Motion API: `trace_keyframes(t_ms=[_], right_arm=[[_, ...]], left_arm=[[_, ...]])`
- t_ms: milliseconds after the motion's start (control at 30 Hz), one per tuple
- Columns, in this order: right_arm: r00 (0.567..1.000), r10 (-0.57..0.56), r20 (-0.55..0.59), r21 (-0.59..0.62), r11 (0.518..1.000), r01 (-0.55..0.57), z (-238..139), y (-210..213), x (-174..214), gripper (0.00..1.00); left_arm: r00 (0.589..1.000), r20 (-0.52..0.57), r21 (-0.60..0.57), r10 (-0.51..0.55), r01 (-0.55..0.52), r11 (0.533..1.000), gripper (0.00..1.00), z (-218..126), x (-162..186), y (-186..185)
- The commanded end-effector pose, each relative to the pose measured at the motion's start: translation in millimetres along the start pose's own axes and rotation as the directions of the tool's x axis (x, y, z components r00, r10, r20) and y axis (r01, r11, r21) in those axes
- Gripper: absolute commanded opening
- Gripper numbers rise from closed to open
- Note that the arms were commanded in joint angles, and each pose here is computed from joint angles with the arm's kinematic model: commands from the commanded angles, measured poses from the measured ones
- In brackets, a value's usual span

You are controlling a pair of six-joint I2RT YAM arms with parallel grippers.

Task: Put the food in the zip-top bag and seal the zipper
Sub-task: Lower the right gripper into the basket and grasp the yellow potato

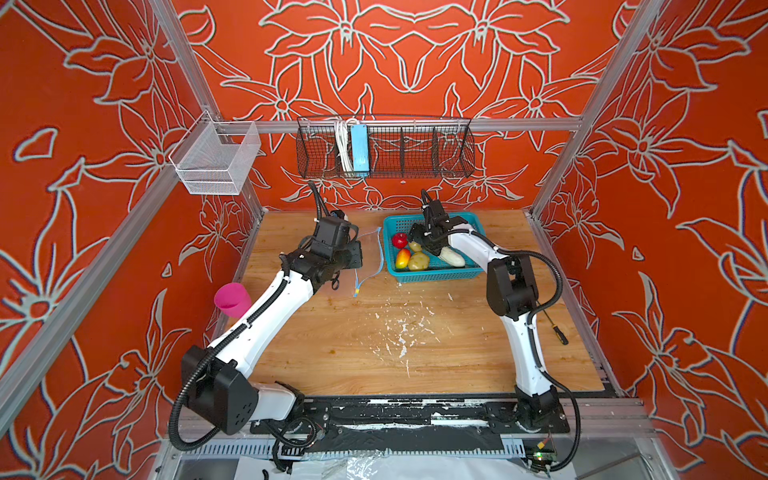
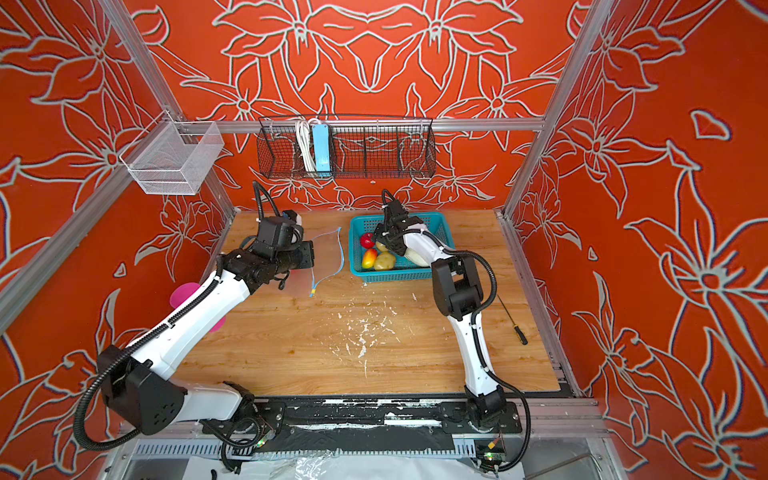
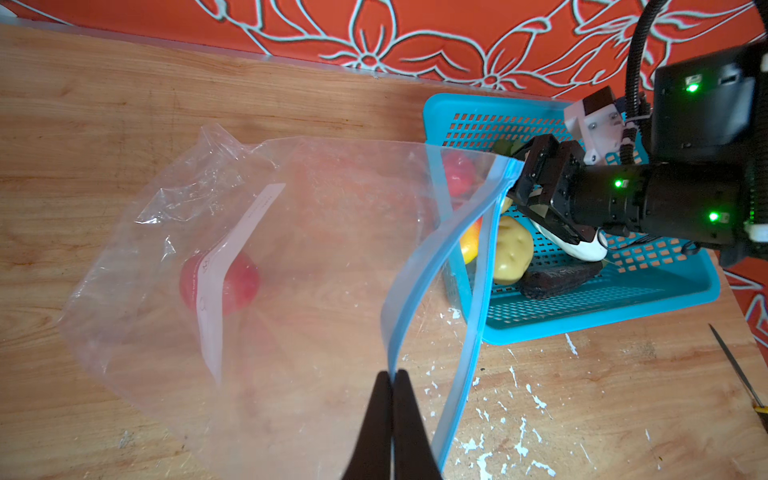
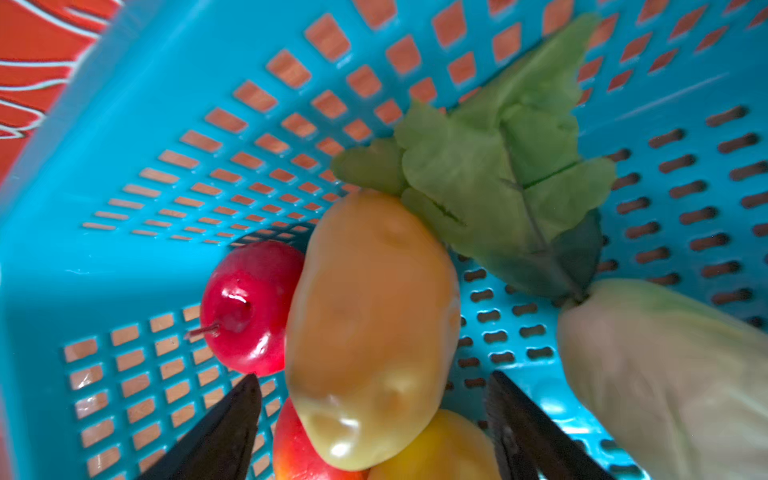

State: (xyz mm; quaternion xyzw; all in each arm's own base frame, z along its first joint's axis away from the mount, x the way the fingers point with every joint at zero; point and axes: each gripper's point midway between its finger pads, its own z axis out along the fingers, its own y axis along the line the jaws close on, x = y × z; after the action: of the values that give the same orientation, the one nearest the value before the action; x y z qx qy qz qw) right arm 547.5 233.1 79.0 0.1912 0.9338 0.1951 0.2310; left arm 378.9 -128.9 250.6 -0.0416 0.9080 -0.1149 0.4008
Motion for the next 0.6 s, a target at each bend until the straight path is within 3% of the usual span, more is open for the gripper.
trace_keyframes(t_ms=[0, 200, 567], right_arm=[[0.999, 0.046, 0.005, 0.000, 0.999, -0.046, 8.5, -1.6, -6.3, 0.85], [0.998, 0.070, -0.002, -0.001, 0.998, -0.070, 16.8, -4.3, -7.0, 0.83], [0.997, 0.082, 0.010, -0.025, 0.996, -0.082, 19.0, -1.0, -10.8, 0.68]], left_arm=[[1.000, 0.025, 0.021, -0.004, 0.003, 1.000, 0.00, -8.7, -4.6, -2.9], [1.000, 0.027, 0.025, -0.006, 0.005, 1.000, 0.00, -9.7, -5.0, -3.5], [0.999, 0.044, 0.026, -0.003, 0.002, 1.000, 0.00, -14.2, -7.6, -3.2]])
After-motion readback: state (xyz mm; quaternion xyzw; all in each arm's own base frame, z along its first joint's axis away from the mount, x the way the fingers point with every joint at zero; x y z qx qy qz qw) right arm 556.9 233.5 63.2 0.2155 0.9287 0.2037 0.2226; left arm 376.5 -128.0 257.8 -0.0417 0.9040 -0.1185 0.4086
